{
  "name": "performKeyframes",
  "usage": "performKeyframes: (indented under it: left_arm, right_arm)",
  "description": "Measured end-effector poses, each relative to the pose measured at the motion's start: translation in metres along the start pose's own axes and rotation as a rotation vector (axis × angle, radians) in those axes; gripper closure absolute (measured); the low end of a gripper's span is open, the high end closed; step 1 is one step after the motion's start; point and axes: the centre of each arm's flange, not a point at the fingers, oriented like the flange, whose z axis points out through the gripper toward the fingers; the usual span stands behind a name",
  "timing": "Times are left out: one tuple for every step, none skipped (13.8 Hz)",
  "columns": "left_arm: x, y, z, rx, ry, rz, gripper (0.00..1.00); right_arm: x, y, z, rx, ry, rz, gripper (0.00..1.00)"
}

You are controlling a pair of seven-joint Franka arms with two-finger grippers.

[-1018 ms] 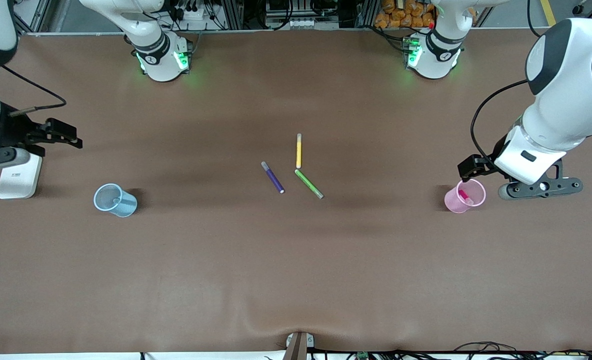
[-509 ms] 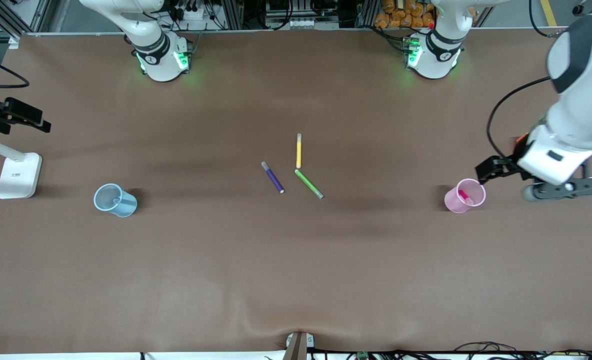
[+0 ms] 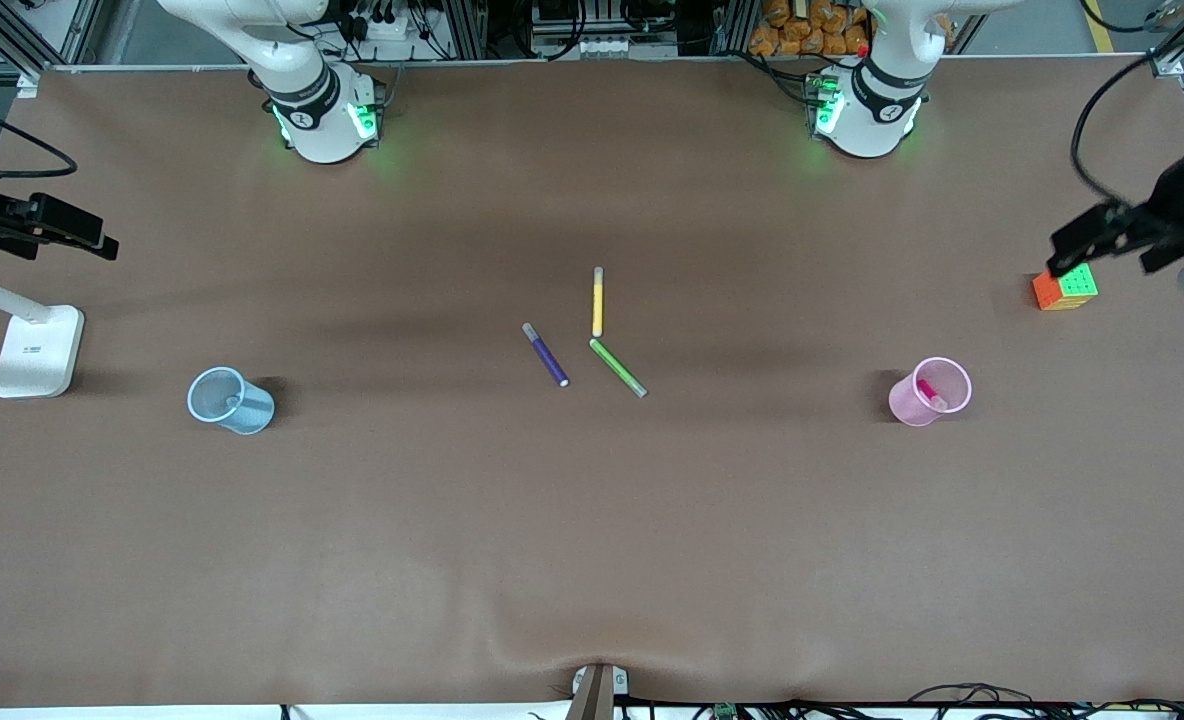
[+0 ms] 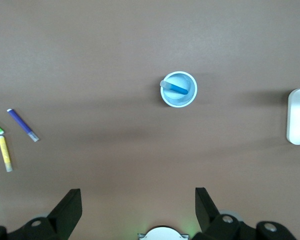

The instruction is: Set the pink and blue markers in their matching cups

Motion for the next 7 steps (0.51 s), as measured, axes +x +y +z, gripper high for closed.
performKeyframes:
  left_arm:
    - [-0.006, -0.005, -0.005, -0.004, 0.003, 0.013, 0.00]
    - [-0.010, -0.011, -0.005, -0.015, 0.003, 0.018, 0.00]
    - [-0.009, -0.017, -0.001, -0.022, -0.001, 0.017, 0.00]
    - [-0.008, -0.021, 0.005, -0.025, -0.009, 0.016, 0.00]
    - [-0.007, -0.021, 0.011, -0.027, -0.020, 0.016, 0.00]
    - [-0.007, -0.019, 0.017, -0.027, -0.031, 0.018, 0.00]
    - [-0.006, -0.018, 0.021, -0.027, -0.038, 0.022, 0.00]
  right_arm:
    - [0.000, -0.004, 0.000, -0.017, 0.001, -0.009, 0.00]
    - [0.000, -0.008, 0.000, -0.028, 0.001, -0.017, 0.00]
    - [0.000, -0.011, -0.001, -0.033, 0.001, -0.022, 0.00]
    - [0.000, -0.012, -0.001, -0.036, 0.002, -0.023, 0.00]
    - [0.000, -0.011, -0.001, -0.038, 0.002, -0.022, 0.00]
    - [0.000, -0.010, -0.001, -0.040, 0.003, -0.021, 0.00]
    - [0.000, -0.009, -0.002, -0.040, 0.003, -0.019, 0.00]
